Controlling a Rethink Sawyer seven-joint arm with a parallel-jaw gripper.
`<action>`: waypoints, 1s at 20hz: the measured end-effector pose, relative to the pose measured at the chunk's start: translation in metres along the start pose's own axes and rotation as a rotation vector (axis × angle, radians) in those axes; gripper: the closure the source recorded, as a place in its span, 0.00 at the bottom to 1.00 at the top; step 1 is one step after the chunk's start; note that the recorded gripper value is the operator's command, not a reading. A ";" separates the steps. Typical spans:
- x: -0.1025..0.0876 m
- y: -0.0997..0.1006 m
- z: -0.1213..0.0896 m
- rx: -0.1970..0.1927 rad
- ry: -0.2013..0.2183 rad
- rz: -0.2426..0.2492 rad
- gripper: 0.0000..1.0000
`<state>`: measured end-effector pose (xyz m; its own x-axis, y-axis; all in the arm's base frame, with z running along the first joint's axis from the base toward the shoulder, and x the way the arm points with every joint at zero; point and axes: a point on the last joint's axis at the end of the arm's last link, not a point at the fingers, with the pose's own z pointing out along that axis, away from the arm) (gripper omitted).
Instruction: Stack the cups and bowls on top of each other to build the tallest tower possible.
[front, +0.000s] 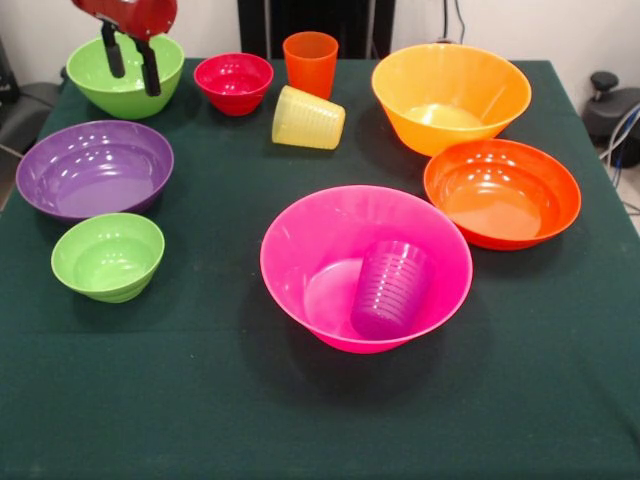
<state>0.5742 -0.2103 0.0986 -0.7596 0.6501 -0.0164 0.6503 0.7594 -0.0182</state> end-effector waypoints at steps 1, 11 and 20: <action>0.000 -0.001 0.000 0.002 0.002 0.007 0.00; 0.009 0.001 -0.004 0.035 0.012 0.089 0.00; 0.017 0.003 -0.004 0.069 0.020 0.201 0.00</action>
<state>0.5631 -0.1972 0.1022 -0.6137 0.7895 -0.0072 0.7870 0.6110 -0.0853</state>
